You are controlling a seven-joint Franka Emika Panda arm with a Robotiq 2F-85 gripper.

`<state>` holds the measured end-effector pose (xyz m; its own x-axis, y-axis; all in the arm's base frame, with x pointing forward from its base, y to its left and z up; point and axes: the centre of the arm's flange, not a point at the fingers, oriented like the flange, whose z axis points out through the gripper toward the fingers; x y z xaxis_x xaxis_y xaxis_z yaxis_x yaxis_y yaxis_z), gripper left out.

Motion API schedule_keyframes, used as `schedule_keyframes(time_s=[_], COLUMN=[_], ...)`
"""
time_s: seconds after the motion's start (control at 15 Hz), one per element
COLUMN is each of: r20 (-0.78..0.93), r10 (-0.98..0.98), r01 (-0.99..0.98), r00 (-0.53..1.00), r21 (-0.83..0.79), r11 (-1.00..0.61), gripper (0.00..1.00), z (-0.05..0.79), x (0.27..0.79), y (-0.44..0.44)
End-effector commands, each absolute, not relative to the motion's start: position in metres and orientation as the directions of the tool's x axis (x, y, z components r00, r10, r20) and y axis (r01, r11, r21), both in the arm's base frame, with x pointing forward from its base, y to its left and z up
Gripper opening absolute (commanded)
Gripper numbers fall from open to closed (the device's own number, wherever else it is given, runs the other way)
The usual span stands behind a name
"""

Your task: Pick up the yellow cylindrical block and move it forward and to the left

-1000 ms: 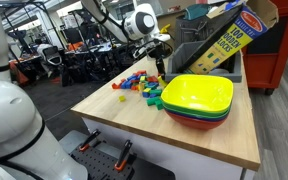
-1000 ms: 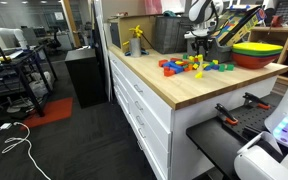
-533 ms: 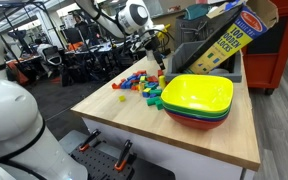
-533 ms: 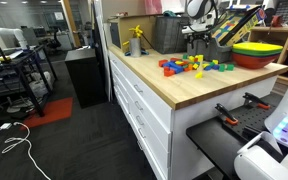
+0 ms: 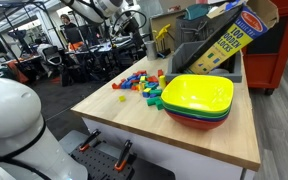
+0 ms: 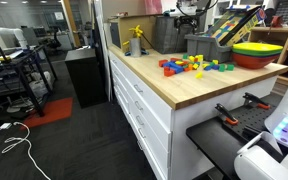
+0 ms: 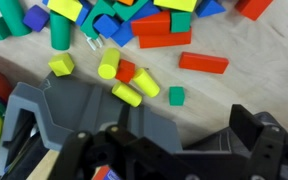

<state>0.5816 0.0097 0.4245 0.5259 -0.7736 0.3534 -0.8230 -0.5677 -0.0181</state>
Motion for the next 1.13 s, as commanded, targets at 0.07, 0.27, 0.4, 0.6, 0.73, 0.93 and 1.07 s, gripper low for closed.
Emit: schedule_keyframes(time_s=[0.07,0.27,0.4,0.6,0.73,0.93,1.07], r20=[0.383,0.391,0.394,0.384,0.388,0.39,0.39], r10=[-0.734,-0.694,-0.652,-0.582,-0.604,-0.592,-0.592], r01=[-0.779,-0.735,-0.691,-0.606,-0.635,-0.623,-0.623], r00=[0.561,0.604,0.647,0.717,0.696,0.705,0.705], r21=[-0.054,-0.061,-0.058,-0.068,-0.059,-0.058,-0.058], r11=[-0.624,-0.675,-0.721,-0.792,-0.77,-0.78,-0.78], gripper=[1.0,1.0,1.0,1.0,1.0,1.0,1.0], z=[0.457,0.469,0.474,0.483,0.476,0.479,0.479], x=[0.557,0.552,0.549,0.545,0.555,0.554,0.554], y=[0.052,0.074,0.088,0.104,0.108,0.111,0.111])
